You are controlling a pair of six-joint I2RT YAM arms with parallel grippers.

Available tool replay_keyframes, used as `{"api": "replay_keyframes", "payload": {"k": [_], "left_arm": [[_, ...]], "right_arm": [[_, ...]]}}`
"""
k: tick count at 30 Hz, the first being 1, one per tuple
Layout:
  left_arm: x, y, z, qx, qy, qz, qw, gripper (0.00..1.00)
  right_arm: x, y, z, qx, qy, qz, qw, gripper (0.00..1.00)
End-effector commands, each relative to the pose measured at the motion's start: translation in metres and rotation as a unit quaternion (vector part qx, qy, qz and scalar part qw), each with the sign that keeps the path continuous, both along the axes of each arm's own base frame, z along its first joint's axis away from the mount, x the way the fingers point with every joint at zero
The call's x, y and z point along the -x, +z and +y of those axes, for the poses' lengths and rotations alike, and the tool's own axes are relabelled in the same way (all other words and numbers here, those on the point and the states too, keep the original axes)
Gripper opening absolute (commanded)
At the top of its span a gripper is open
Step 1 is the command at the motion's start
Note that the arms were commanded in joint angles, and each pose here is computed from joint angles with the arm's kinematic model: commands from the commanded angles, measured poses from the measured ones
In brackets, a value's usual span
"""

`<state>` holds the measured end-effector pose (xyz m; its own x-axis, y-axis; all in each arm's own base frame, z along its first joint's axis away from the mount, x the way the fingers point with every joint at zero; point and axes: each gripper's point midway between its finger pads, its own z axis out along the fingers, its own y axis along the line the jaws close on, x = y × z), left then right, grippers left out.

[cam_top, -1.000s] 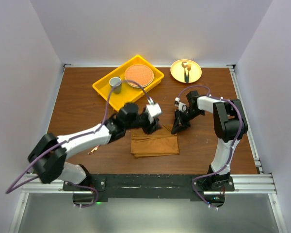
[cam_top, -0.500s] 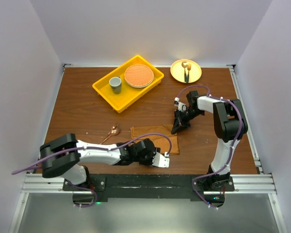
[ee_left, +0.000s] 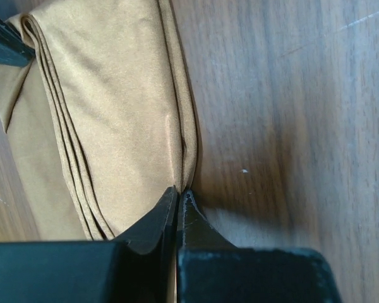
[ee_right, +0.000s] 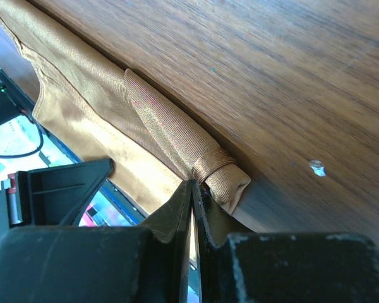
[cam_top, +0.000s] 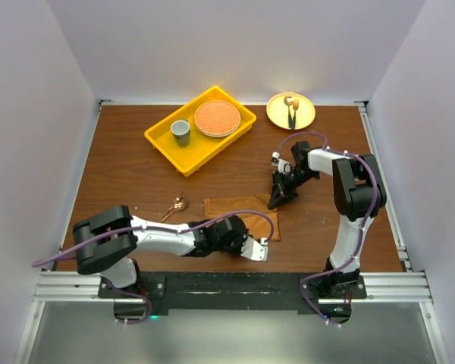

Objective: Fold the napkin into a case and place the utensils inside
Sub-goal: Pick up the 2/3-rectangle-folded napkin from the center of the board, then fold the 2/3-rectangle-folded napkin at the center of the board.

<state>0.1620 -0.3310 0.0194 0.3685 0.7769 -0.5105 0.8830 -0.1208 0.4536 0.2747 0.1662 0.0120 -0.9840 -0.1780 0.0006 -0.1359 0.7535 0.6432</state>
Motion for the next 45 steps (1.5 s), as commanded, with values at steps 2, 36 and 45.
{"api": "replay_keyframes", "payload": {"k": [2, 36, 45], "left_arm": [[-0.007, 0.024, -0.003, 0.020, 0.011, 0.077, 0.997, 0.00], [-0.125, 0.047, -0.001, 0.115, 0.104, 0.382, 0.911, 0.00], [-0.131, 0.030, 0.003, 0.092, 0.117, 0.390, 0.909, 0.00]], "right_arm": [[-0.014, -0.040, -0.030, 0.092, 0.028, -0.045, 0.994, 0.09], [-0.026, -0.032, -0.031, 0.091, 0.055, -0.071, 0.992, 0.09], [-0.027, -0.031, -0.030, 0.086, 0.060, -0.074, 0.992, 0.10]]}}
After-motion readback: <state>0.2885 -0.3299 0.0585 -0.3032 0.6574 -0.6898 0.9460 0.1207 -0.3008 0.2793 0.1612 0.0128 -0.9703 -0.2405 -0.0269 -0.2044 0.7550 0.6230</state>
